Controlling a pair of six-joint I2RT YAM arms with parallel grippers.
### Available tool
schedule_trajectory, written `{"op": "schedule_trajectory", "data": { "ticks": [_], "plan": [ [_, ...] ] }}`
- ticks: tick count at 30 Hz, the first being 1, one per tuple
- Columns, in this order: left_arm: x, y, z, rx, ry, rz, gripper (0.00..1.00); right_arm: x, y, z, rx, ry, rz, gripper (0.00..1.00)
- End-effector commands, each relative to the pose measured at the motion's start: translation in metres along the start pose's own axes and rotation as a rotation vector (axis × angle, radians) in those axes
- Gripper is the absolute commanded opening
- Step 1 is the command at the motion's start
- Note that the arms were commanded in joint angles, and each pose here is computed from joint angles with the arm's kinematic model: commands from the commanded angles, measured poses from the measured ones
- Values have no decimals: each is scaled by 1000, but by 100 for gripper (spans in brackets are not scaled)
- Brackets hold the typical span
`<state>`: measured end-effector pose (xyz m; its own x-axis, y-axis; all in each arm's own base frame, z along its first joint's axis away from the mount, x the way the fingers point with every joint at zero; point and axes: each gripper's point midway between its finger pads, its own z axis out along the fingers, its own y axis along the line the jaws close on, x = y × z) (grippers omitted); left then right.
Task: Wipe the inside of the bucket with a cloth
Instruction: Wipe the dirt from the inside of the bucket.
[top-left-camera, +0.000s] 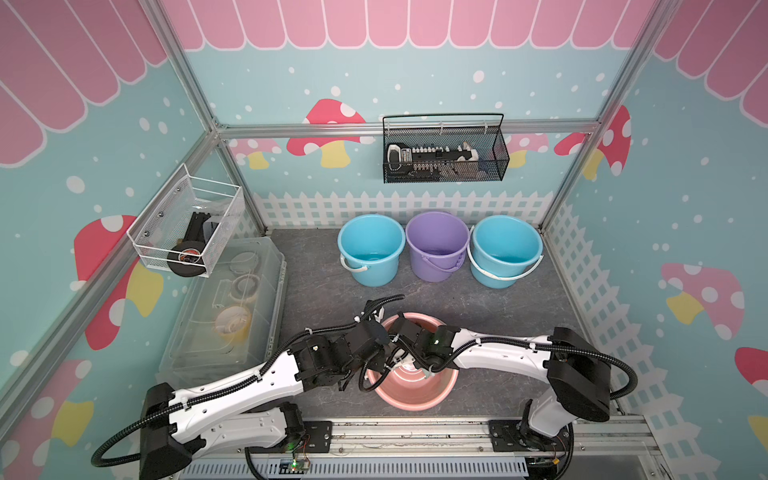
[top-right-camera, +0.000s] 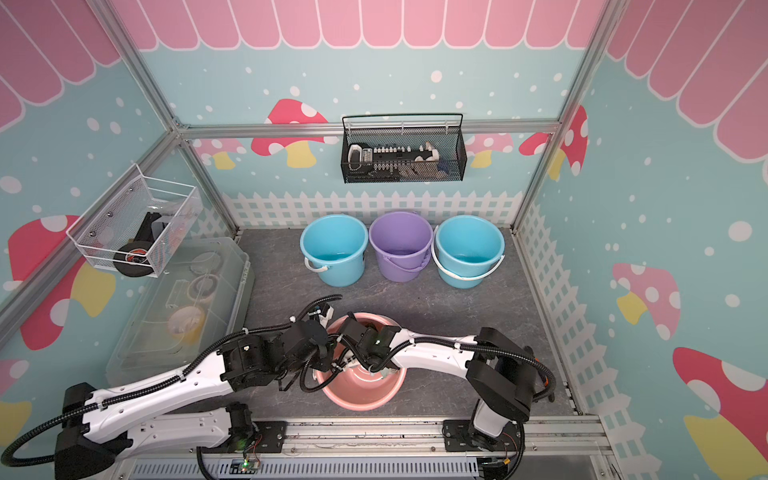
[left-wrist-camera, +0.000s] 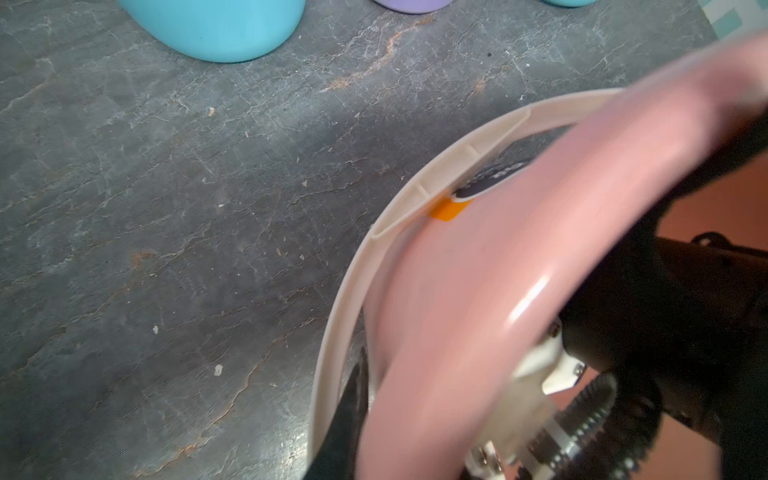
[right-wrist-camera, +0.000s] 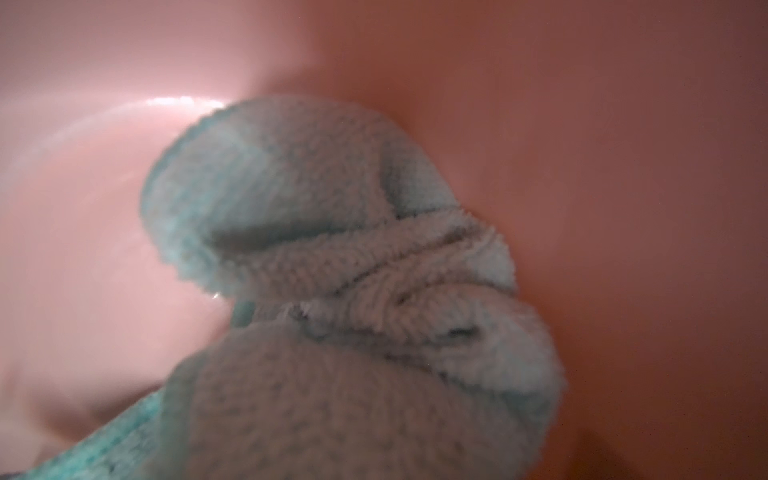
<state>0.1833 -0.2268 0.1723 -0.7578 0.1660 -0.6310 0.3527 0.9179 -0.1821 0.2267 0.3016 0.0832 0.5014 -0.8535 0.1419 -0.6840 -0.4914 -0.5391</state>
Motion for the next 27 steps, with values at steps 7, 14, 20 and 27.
{"op": "schedule_trajectory", "data": {
  "ticks": [7, 14, 20, 27],
  "plan": [
    [-14, -18, -15, 97, -74, -35, 0, -7, 58, -21, -323, -60, 15, 0],
    [-18, -18, -18, 100, -82, -20, 0, -57, 73, -29, -449, -320, 119, 0],
    [-21, -23, -17, 105, -75, -10, 0, -96, 27, -29, -248, -543, 202, 0],
    [-23, -30, -13, 105, -61, 17, 0, -106, -47, -33, 144, -651, 334, 0]
  ]
}}
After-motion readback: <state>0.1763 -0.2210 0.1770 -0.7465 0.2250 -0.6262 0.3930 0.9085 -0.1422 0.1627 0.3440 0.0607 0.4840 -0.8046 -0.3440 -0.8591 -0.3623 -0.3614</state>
